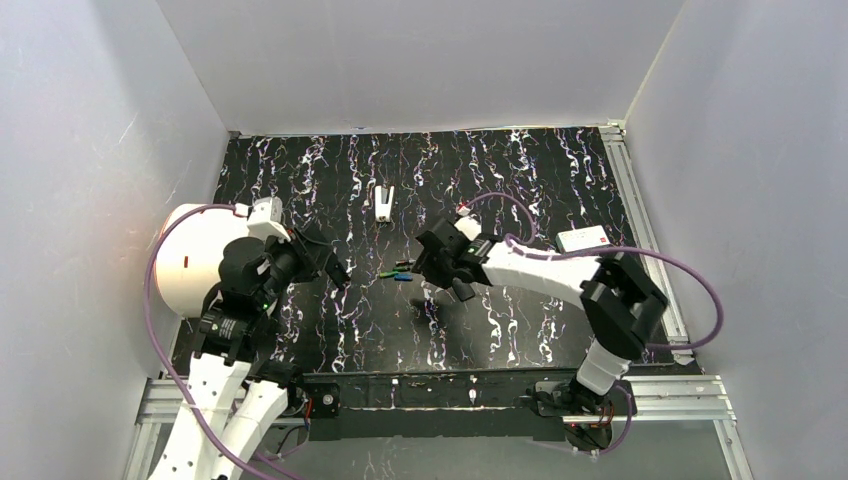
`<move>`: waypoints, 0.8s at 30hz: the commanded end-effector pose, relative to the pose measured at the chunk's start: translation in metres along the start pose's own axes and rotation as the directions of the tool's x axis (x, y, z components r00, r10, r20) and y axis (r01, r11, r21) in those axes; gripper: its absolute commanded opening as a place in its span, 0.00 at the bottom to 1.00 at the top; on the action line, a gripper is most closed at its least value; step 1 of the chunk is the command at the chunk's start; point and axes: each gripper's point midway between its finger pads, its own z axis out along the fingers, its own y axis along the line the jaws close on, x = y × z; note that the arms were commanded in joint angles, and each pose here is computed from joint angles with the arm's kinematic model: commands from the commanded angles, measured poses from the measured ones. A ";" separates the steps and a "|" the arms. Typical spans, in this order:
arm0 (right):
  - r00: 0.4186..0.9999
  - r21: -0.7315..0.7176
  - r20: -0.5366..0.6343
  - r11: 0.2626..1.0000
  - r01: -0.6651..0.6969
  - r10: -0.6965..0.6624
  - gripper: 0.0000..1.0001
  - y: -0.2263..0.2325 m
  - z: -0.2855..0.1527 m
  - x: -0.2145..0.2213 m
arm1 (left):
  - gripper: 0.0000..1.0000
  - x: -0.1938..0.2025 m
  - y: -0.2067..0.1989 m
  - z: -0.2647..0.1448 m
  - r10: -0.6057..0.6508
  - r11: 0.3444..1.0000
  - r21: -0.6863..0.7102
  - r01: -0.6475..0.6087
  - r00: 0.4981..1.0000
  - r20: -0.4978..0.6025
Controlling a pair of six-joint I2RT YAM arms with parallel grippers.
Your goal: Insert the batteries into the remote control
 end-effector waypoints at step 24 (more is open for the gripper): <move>0.414 -0.264 0.037 0.391 0.882 -0.909 0.53 0.053 0.046 0.023 | 0.00 0.010 0.043 -0.012 0.099 0.975 -0.197 -0.099 0.995 -0.012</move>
